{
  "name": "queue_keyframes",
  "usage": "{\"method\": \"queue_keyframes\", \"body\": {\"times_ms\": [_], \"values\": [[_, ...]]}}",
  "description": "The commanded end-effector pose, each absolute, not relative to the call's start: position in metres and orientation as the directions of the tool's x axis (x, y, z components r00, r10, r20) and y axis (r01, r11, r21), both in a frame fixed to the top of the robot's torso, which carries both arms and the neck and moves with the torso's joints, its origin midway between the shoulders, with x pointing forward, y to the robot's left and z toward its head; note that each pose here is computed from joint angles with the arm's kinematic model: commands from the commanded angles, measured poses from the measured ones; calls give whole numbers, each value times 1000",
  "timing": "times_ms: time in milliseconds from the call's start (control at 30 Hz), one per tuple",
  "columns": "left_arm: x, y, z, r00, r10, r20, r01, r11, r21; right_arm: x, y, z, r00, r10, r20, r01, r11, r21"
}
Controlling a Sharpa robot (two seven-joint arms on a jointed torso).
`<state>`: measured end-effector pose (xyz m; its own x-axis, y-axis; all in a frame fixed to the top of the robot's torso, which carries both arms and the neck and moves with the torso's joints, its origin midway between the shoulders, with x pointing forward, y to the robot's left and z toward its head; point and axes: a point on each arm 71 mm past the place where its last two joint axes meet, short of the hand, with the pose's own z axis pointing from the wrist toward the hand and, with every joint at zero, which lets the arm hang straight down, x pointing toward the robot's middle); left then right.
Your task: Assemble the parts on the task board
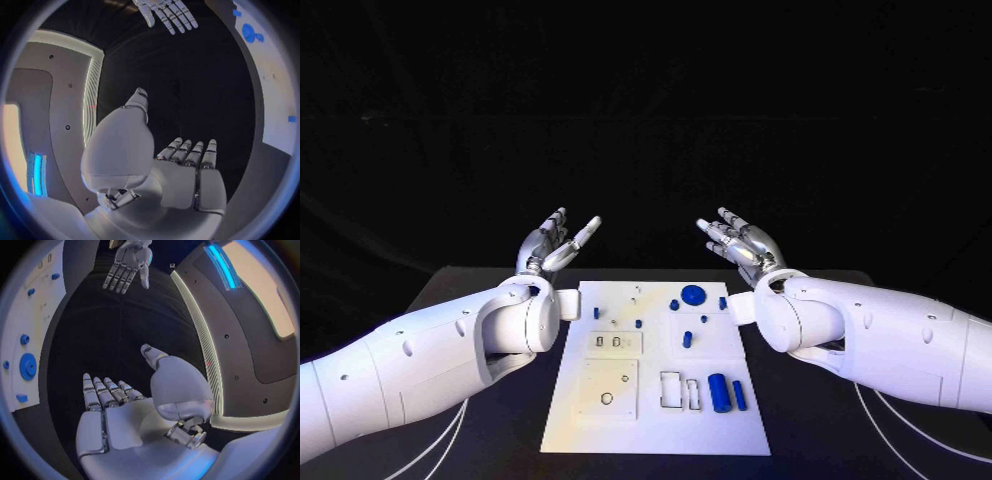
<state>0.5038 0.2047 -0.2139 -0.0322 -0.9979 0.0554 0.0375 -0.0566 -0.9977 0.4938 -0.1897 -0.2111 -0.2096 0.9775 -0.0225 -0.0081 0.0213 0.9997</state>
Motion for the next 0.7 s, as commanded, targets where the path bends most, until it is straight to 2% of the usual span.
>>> {"method": "queue_keyframes", "body": {"times_ms": [33, 300, 333, 700], "values": [[504, 200, -211, -87, -992, 89, 59, -95, -994, 495, -177, -209, -408, 913, -14, 6, 18, 1000], [504, 200, -211, -87, -992, 89, 59, -95, -994, 499, -175, -206, -469, 883, -27, 8, 34, 999], [495, 213, -204, -68, -990, 121, 114, -129, -985, 505, -192, -187, -398, 875, -276, -199, 211, 957], [489, 216, -197, -118, -982, 148, 121, -163, -979, 512, -201, -178, -397, 761, -513, -317, 411, 855]]}}
